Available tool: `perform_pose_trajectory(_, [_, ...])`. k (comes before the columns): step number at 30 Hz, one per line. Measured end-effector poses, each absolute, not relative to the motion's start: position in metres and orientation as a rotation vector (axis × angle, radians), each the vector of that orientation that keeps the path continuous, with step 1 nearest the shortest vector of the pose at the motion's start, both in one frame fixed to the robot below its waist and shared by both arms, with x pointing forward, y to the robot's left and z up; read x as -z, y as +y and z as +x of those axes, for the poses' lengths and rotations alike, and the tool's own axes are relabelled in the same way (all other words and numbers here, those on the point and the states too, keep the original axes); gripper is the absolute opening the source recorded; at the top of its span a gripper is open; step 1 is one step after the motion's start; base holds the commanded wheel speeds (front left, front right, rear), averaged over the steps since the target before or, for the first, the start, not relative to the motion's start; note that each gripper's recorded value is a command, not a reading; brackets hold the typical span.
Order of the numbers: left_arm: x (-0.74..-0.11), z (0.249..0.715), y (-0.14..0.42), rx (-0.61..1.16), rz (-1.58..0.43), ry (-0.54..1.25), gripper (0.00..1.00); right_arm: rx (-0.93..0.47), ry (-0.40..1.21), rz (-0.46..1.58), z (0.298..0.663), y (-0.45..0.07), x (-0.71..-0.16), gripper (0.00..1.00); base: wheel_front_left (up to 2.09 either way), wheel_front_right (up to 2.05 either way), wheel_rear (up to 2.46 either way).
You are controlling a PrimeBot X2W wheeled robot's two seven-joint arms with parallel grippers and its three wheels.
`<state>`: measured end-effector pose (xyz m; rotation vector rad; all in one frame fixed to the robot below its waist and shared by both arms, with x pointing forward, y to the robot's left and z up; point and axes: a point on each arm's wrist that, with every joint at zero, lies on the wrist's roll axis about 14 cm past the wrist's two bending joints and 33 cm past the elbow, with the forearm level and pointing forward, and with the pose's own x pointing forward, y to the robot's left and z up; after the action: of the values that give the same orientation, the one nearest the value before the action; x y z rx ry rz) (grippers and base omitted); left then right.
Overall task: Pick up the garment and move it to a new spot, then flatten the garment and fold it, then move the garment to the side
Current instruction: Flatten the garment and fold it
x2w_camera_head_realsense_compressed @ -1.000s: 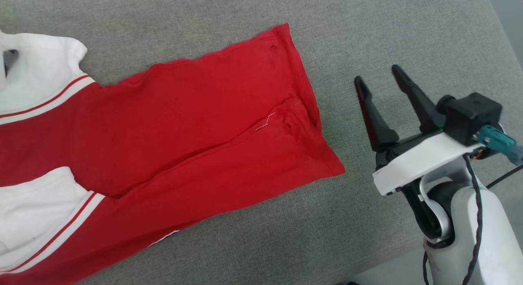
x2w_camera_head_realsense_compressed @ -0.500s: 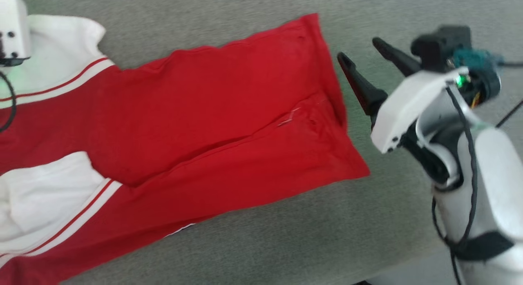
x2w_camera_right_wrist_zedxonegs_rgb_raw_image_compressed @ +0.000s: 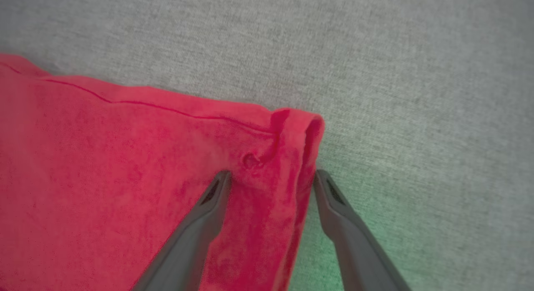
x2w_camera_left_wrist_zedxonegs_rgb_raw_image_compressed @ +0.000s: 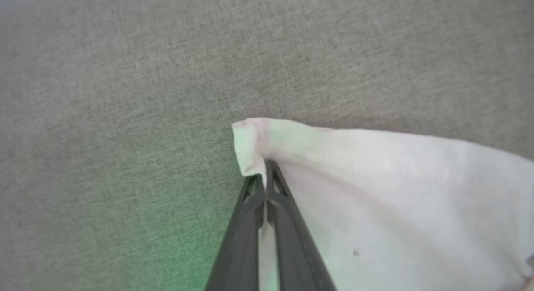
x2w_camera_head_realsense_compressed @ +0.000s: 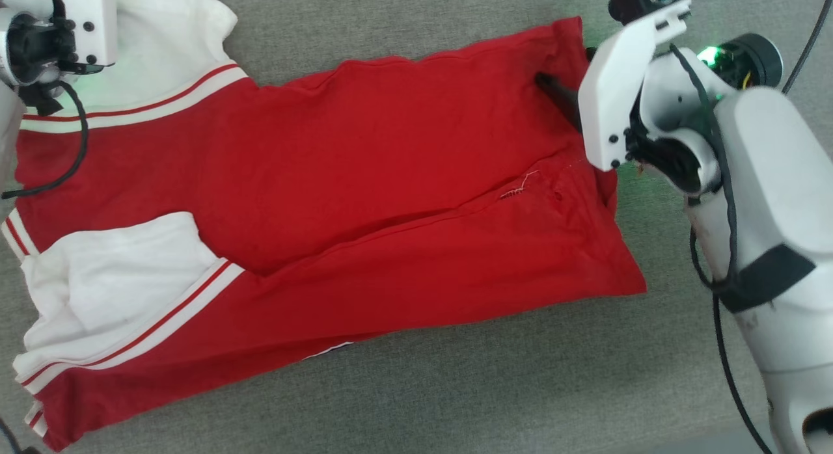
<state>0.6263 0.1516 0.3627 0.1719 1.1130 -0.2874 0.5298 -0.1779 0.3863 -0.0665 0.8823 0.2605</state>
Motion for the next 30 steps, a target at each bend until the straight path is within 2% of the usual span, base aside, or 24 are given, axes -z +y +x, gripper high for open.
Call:
perform_pose_trajectory(3, [-0.363,0.626,0.152,0.287,0.164,1.105,0.0,-0.272,0.97,-0.055,0.529,-0.174,-0.378,1.0,0.0,0.0,0.0])
perform_pose_trajectory(4, [-0.363,0.626,0.152,0.286,0.16,1.1,0.0,-0.278,1.002,-0.061,0.528,-0.173,-0.376,0.91,0.0,0.0,0.0])
perform_pose_trajectory(5, [-0.364,0.626,0.153,0.284,0.155,1.094,0.0,-0.281,1.021,-0.075,0.529,-0.174,-0.376,0.33,0.0,0.0,0.0])
perform_pose_trajectory(6, [-0.364,0.626,0.153,0.284,0.153,1.092,0.0,-0.285,1.034,-0.066,0.528,-0.173,-0.375,0.0,0.0,0.0,0.0])
perform_pose_trajectory(12, [-0.376,0.623,0.162,0.273,0.145,1.062,0.0,-0.3,1.011,-0.086,0.535,-0.172,-0.383,0.0,0.0,0.0,0.0])
perform_pose_trajectory(22, [-0.426,0.613,0.188,0.225,0.158,1.026,0.0,-0.301,0.863,-0.127,0.539,-0.181,-0.417,0.0,0.0,0.0,0.0])
perform_pose_trajectory(30, [-0.467,0.589,0.204,0.201,0.188,0.971,0.0,-0.347,0.743,-0.155,0.526,-0.174,-0.454,0.0,0.0,0.0,0.0])
